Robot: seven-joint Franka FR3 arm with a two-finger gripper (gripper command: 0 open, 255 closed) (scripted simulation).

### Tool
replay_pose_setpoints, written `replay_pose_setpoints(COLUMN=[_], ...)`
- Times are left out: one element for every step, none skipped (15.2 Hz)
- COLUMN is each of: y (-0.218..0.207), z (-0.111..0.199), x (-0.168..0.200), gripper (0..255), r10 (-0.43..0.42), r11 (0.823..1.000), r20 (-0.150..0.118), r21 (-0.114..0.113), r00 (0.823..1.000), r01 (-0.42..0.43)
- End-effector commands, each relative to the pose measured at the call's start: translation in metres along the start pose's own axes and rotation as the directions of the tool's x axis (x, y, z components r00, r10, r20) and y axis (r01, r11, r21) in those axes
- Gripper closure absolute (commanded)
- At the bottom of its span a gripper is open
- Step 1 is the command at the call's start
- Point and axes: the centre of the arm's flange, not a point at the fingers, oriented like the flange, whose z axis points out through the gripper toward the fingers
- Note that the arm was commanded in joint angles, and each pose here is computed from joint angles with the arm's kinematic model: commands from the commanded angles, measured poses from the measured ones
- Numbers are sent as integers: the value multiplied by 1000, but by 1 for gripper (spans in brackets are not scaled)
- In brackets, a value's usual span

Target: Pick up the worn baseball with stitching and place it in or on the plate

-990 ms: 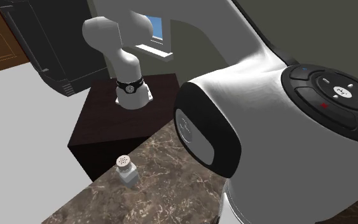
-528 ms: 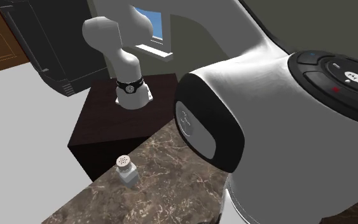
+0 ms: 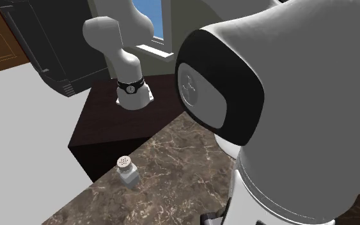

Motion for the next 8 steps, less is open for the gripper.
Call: replay_pose_setpoints(y=[1, 1, 1, 1, 1, 1, -6, -14], z=[-12, -17, -22, -27, -33, -35, -36, -36], x=[1, 1, 1, 1, 1, 1, -9, -20], gripper=[255, 255, 255, 255, 255, 255, 255, 255], r10=[0, 0, 0, 0, 0, 0, 0, 0], r11=[1000, 1000, 1000, 1000, 1000, 1000, 1000, 1000], r20=[0, 0, 0, 0, 0, 0, 0, 0], r21=[0, 0, 0, 0, 0, 0, 0, 0], r00=[1000, 1000, 1000, 1000, 1000, 1000, 1000, 1000], r01=[0, 0, 0, 0, 0, 0, 0, 0])
